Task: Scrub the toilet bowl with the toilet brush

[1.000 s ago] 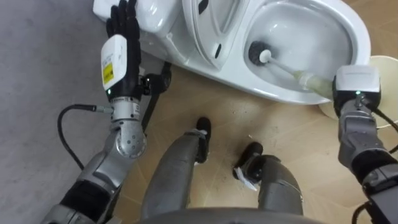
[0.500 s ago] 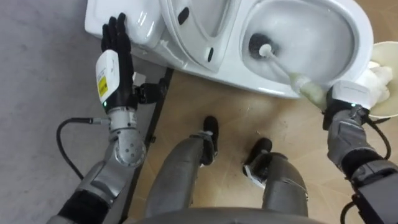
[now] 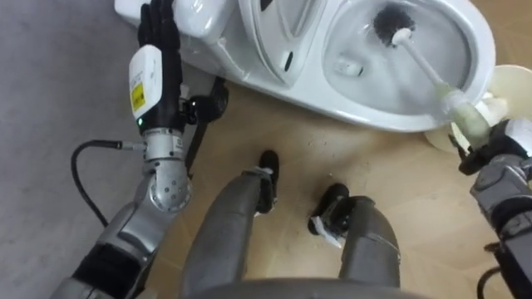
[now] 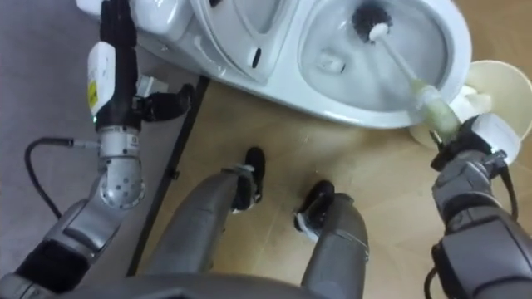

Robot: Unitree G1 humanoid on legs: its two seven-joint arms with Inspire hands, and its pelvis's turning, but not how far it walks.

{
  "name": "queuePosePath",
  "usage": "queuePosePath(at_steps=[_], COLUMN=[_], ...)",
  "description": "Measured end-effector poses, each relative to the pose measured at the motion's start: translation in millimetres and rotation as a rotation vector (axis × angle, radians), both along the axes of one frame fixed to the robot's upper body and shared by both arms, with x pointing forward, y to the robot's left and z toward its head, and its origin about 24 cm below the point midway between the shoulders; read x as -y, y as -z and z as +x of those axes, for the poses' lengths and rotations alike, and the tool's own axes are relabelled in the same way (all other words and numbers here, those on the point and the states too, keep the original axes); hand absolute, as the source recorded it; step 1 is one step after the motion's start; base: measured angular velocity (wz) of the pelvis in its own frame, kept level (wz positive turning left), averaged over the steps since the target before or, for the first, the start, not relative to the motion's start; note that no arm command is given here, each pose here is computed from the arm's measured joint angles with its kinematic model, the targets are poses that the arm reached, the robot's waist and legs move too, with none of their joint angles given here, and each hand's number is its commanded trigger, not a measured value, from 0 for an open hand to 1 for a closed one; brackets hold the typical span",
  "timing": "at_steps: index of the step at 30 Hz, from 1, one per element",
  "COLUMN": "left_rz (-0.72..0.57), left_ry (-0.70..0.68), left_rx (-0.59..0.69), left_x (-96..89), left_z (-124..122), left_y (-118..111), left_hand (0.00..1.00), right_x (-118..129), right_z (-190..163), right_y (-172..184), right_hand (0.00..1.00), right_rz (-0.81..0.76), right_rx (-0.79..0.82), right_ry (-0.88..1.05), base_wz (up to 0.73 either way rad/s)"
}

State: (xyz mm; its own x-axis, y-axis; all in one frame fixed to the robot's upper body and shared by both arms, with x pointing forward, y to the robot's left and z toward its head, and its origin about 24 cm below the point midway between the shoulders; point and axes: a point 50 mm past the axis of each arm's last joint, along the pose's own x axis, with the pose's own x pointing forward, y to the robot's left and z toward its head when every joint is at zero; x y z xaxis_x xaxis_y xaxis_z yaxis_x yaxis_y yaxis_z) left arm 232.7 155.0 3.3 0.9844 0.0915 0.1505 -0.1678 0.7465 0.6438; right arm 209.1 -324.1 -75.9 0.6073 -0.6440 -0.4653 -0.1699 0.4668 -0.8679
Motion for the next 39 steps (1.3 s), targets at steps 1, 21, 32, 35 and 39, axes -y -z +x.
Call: queuePosePath(at_steps=[1,21,32,35,39], left_rz=[0.003,0.058,-0.053,-0.062,-0.072], left_ry=[0.002,-0.352,-0.621,-0.650,-0.716], left_rx=[-0.010,-0.737,-0.907,-0.932,-1.013], left_x=[-0.5,-87.8,-107.3,-107.4,-109.1], left_z=[0,-120,-187,-196,-216], left_y=[2,112,126,128,135], left_hand=[0.00,0.00,0.00,0.00,0.00], right_x=[-2,-20,-39,-41,-36], right_z=[-4,-121,-180,-188,-192], right_y=[4,62,75,77,75], right_hand=[1.00,1.00,1.00,1.00,1.00], right_rz=[0.012,0.207,0.248,0.264,0.268], right_rx=[-0.015,-0.324,-0.449,-0.471,-0.454], right_ry=[0.001,0.080,0.063,0.083,0.152], base_wz=[0.00,0.06,-0.02,-0.08,-0.17])
